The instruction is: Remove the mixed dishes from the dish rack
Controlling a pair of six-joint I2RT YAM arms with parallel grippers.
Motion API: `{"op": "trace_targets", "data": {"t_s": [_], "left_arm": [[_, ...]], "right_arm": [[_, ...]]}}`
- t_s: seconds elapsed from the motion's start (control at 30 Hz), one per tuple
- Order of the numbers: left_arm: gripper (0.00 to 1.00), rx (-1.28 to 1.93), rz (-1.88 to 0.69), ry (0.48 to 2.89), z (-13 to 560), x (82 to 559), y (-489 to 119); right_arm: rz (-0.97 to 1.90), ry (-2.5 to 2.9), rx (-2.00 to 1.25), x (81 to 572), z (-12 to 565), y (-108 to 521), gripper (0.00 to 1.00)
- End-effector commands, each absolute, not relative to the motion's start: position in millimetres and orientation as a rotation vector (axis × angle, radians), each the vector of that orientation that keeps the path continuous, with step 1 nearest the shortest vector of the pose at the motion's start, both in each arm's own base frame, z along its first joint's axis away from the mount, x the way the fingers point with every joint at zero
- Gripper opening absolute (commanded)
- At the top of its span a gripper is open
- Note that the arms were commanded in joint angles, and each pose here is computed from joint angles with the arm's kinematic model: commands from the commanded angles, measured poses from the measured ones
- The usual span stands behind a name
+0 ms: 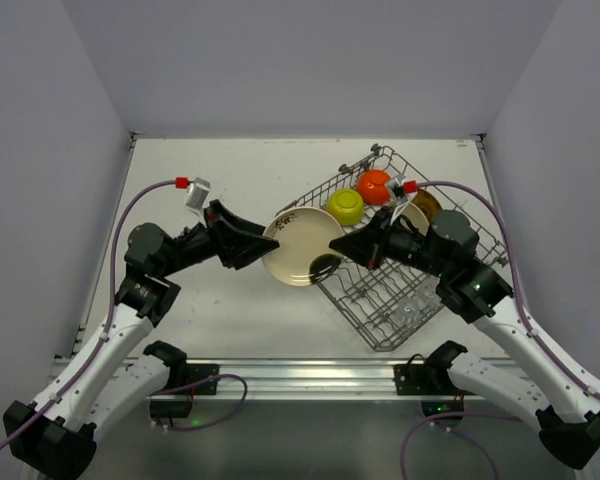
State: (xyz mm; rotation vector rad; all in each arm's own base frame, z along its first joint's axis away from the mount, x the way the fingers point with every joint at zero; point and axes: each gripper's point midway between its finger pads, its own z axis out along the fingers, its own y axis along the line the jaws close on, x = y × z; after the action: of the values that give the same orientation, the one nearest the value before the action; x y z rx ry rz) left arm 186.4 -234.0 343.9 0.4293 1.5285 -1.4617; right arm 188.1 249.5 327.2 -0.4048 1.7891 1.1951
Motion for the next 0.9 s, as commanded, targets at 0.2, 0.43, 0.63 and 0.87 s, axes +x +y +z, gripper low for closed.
{"op": "trace_targets", "data": {"t_s": [0.2,0.43,0.63,0.87], "left_arm": [[0.0,0.409,-1.345,1.562,342.9,202.6,-240.7],[0.0,0.175,-1.146,1.582,345.8,228.5,-211.5],[0.0,-0.263,-0.816,1.724,326.8,264.5,-150.5],[0.0,-0.64,-0.409,1.828,287.8,295.4,-80.4]], "right_arm": [[1.341,1.683,-0.461,184.2,355.5,269.5,0.0],[1.256,1.731,-0.34,198.1,345.8,258.2,0.63],[1.036,1.809,-0.151,213.0,330.7,221.0,0.99],[0.883,1.735,0.006,197.2,335.4,164.2,0.99]]}}
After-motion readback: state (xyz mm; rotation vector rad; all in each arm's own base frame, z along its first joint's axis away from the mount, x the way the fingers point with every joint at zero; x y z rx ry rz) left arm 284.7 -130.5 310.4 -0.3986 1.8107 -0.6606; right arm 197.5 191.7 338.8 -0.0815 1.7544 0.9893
